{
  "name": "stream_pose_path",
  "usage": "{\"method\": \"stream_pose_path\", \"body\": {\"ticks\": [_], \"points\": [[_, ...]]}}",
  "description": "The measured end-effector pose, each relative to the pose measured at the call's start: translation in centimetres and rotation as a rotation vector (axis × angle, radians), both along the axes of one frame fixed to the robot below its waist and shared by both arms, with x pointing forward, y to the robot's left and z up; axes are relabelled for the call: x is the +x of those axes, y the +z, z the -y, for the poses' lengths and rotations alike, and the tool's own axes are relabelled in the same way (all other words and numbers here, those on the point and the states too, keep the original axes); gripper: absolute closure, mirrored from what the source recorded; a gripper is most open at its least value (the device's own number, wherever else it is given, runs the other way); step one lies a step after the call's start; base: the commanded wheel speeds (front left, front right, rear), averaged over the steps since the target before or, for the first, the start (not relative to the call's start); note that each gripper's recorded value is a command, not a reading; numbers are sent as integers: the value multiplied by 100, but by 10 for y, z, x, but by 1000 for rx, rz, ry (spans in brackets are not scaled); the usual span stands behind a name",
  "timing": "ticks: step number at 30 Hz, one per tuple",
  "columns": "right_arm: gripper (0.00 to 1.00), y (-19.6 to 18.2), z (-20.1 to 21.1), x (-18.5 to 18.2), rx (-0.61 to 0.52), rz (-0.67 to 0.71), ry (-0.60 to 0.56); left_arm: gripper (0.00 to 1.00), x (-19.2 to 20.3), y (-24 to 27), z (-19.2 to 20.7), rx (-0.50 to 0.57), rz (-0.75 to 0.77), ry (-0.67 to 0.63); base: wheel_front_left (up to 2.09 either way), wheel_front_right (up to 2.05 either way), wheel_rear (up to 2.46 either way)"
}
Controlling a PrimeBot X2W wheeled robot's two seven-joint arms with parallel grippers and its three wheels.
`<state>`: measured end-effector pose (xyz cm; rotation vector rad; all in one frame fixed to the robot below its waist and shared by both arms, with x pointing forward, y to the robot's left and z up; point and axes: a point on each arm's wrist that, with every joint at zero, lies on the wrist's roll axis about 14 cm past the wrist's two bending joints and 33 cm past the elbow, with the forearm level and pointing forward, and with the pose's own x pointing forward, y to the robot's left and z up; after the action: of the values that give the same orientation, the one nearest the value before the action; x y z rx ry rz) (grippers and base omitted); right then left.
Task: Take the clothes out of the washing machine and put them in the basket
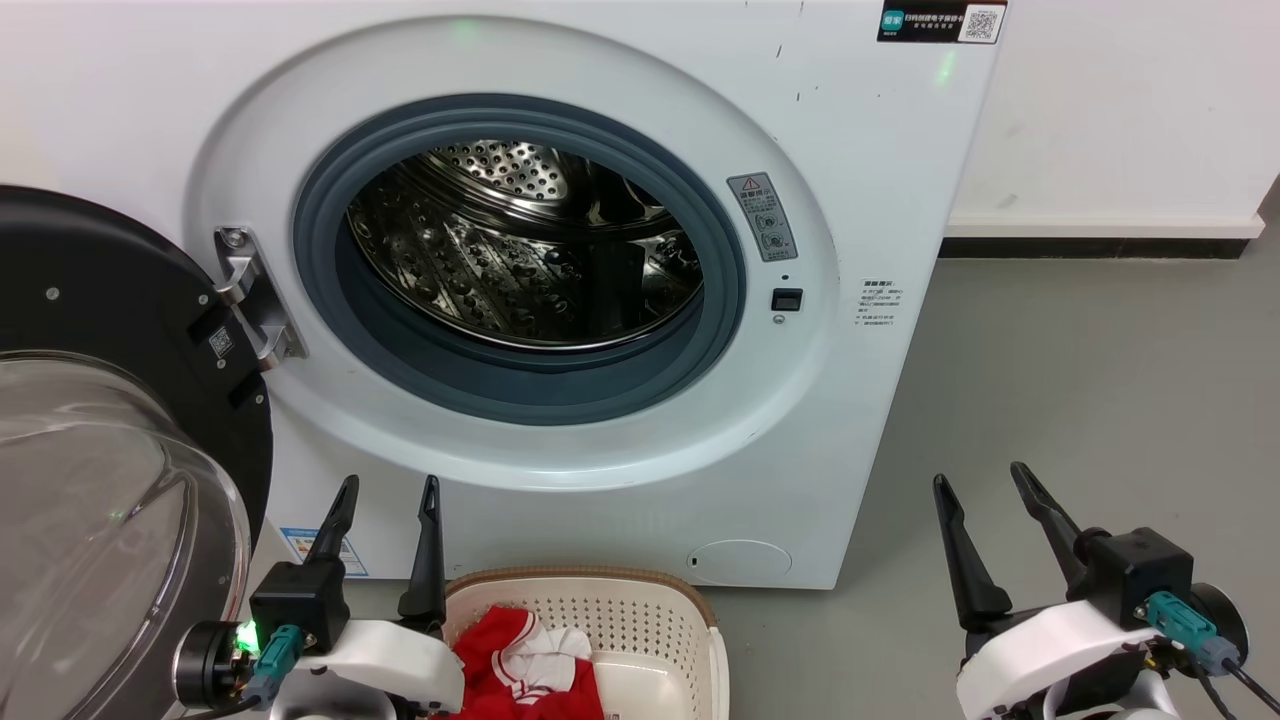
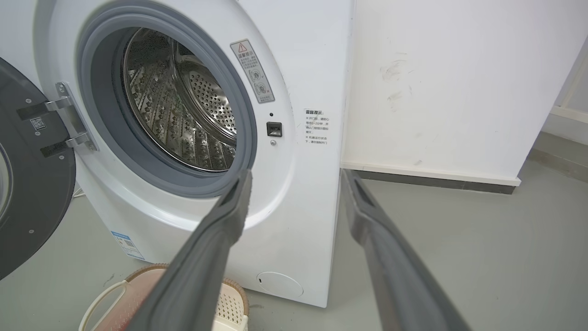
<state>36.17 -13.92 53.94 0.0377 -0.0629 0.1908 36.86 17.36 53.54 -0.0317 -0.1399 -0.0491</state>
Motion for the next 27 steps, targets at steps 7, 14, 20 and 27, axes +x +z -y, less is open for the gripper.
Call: {"method": "stream_pose_path", "body": {"ticks": [7,14,20,27], "points": [[100,-13,0,-3,3,-38,-1,100,-3,-14,-1,-15,-46,6,0,0,0],[100,-19,4,-4,147,-77,-10,100,-3,-26,-10,-152,-109,31,0,0,0],[100,-22,9,-3,263,-104,-20,100,-2,-29,-13,-270,-129,38,0,0,0],[100,-26,14,-2,389,-131,-32,100,-1,-32,-15,-397,-151,40,0,0,0]]}}
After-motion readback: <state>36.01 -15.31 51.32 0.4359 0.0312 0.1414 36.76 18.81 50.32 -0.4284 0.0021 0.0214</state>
